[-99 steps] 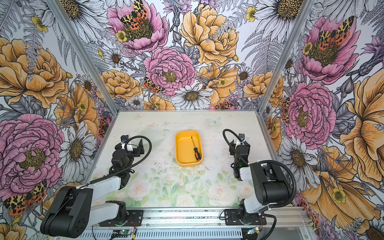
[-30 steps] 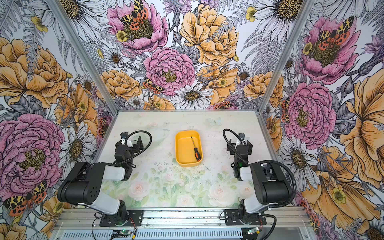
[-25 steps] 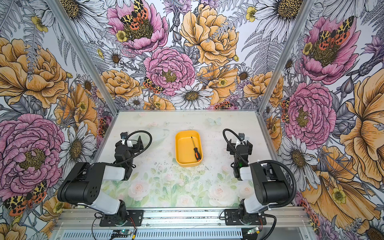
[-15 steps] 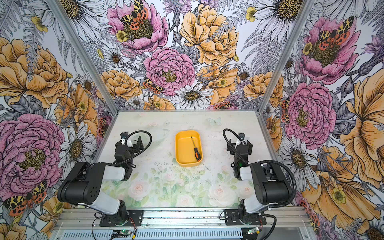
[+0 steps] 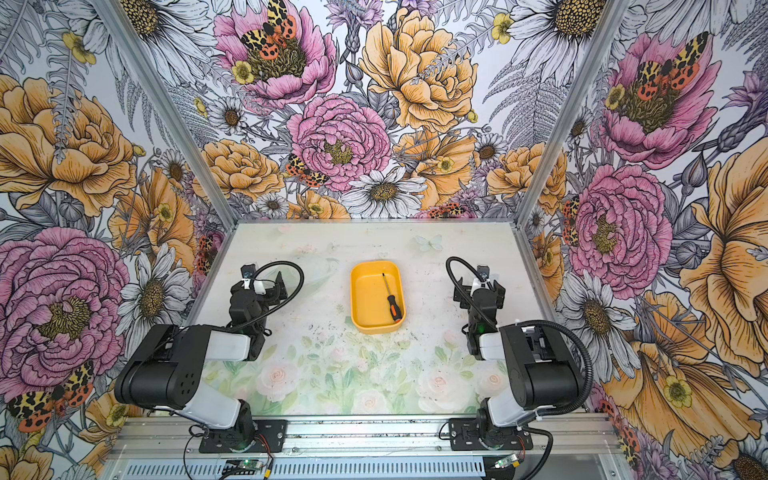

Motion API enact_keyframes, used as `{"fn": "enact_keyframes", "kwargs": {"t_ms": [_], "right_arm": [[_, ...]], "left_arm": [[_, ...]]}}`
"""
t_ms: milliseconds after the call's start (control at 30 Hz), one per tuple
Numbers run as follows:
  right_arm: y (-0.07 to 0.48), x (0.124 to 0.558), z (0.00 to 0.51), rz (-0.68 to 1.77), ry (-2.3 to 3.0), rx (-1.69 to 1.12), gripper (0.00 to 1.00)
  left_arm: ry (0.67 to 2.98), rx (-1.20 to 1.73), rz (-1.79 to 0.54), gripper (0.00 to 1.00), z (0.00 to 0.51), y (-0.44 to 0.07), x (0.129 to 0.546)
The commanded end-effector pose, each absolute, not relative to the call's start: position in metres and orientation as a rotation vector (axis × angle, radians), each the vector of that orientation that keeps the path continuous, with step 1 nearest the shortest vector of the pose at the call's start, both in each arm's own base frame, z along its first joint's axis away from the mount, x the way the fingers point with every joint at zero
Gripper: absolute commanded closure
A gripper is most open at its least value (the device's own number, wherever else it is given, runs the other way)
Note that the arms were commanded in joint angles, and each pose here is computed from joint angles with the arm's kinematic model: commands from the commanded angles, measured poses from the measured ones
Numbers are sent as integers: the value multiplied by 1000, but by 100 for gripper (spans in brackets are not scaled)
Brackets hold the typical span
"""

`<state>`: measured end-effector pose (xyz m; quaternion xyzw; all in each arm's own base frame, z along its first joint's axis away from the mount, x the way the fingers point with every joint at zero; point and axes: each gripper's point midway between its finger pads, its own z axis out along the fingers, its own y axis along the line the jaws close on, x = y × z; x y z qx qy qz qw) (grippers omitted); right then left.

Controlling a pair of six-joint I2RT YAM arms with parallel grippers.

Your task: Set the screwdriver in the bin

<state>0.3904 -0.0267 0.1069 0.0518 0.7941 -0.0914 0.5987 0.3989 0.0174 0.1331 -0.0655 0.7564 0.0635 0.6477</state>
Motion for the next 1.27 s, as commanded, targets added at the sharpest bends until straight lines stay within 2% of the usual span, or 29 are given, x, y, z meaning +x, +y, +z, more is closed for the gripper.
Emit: {"fn": "enact_keyframes", "kwargs": {"t_ms": [0, 1233], "right_arm": [[-25, 398, 116, -188, 1820, 116, 0], [-26, 402, 112, -122, 1850, 104, 1]], "left_arm": [[1713, -153, 161, 1, 133, 20, 398], [1716, -156, 158, 1, 133, 21, 399]]}}
